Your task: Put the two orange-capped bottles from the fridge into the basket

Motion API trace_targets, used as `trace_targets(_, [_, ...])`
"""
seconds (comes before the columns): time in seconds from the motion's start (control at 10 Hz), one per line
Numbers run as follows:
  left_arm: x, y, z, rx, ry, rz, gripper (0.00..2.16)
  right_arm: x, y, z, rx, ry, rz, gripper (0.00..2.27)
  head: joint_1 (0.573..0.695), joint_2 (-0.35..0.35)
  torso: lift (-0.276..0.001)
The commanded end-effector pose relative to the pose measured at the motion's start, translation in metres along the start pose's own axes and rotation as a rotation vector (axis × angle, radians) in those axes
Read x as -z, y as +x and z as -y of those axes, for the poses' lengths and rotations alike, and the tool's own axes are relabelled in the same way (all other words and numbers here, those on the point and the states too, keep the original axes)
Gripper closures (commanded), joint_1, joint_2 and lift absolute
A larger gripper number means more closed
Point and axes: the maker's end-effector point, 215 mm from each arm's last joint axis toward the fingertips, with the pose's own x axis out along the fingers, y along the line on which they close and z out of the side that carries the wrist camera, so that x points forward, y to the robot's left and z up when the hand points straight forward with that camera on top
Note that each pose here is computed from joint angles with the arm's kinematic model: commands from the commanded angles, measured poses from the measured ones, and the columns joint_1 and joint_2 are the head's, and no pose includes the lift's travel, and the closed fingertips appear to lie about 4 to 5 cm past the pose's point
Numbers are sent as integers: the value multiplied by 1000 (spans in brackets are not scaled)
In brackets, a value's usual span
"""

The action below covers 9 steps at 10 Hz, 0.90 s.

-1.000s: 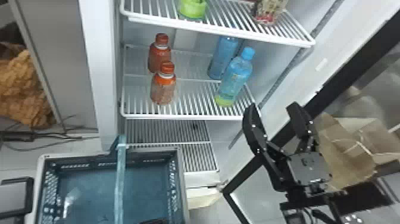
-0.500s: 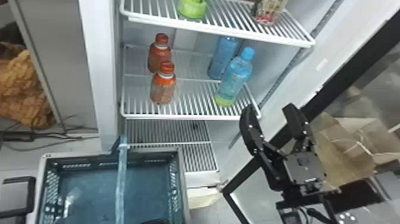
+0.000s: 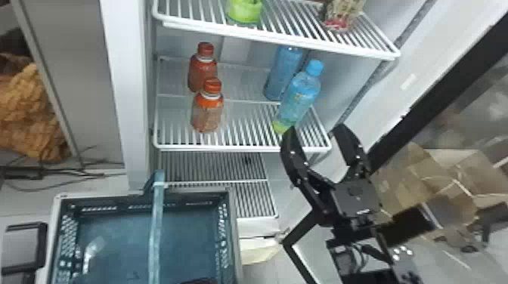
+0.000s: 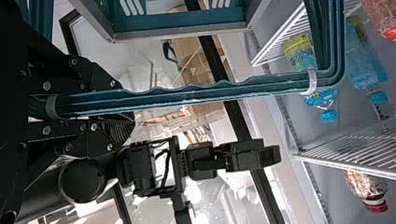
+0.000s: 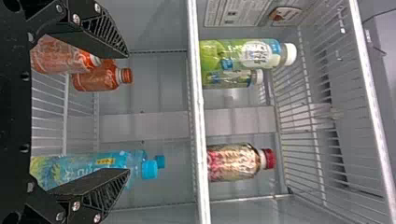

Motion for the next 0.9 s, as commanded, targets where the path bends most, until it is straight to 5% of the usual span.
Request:
trace_targets(0.0, [0, 0, 0, -1, 1, -1, 1202, 18, 10, -5, -25, 2, -35, 194, 695, -350, -235])
trace_targets(0.8, [1, 0, 0, -1, -2, -5, 1202, 77, 65, -43, -161, -27, -77, 197, 695, -350, -235])
